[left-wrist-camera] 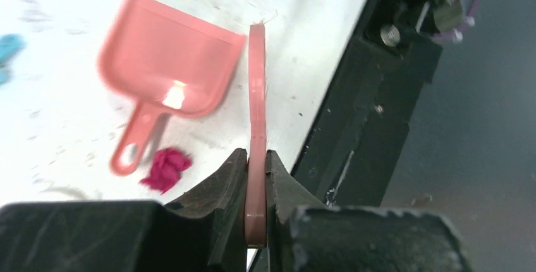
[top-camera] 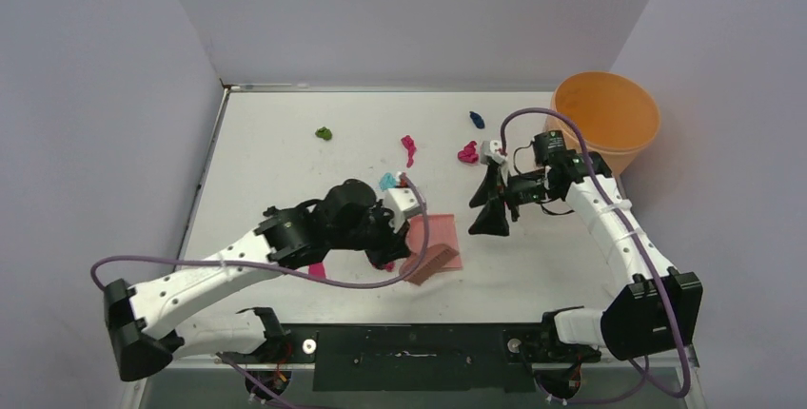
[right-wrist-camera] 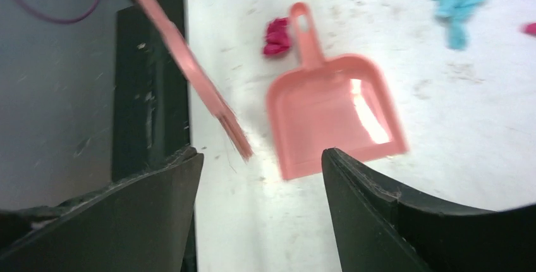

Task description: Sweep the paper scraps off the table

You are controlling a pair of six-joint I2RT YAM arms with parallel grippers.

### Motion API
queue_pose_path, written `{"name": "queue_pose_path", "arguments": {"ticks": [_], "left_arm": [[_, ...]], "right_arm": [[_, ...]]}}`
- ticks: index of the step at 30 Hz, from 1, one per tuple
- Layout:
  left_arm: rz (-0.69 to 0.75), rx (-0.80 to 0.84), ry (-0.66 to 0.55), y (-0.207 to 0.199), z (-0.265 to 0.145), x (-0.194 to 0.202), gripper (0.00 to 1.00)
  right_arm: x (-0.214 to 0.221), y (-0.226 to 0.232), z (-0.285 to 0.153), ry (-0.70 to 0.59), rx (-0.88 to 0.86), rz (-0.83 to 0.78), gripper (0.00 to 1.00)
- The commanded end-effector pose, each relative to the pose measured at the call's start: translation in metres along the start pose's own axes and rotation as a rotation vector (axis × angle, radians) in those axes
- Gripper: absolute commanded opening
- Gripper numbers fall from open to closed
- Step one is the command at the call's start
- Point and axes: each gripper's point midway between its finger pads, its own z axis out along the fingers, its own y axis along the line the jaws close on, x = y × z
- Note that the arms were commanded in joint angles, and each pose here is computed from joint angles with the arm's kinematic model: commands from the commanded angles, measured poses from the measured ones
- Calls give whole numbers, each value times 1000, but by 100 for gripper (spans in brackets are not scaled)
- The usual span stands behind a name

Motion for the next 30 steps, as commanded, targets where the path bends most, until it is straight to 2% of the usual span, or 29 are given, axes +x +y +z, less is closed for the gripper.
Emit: {"name": "queue_pose_path", "arguments": {"ticks": [1,4,7,10,11,13,19,24,27,30], "left_arm": [[-96,-293,-302,32,-75,-41,0],[-213,-524,-415,65,-117,-31,0],[-363,-738,-532,96,-153,-8,0],[-413,-897,-590,117,-174,18,0],[-418,-949,-595,124,-178,28,0],[-447,-1055,-607,137,-187,47,0],[-480,-1168,-680,145,-217,56,0],[-495,-1224,-722,148,-235,64,0],[-483,-1237,-721,149,-235,65,0],[-475,-1256,-700,151,-234,66,0]], "right_arm": [[-47,-47,-10,-104,260,60,71],[-49,-73,1,-80,503,5,75],[-45,-79,28,-35,546,14,69],[-37,-96,50,23,562,100,52],[-38,-104,53,29,584,127,50],[-40,-116,61,41,622,163,53],[-23,-121,110,135,609,285,60],[-2,-129,134,180,604,420,54],[3,-137,136,186,683,481,52],[1,-136,138,174,694,520,52]]}}
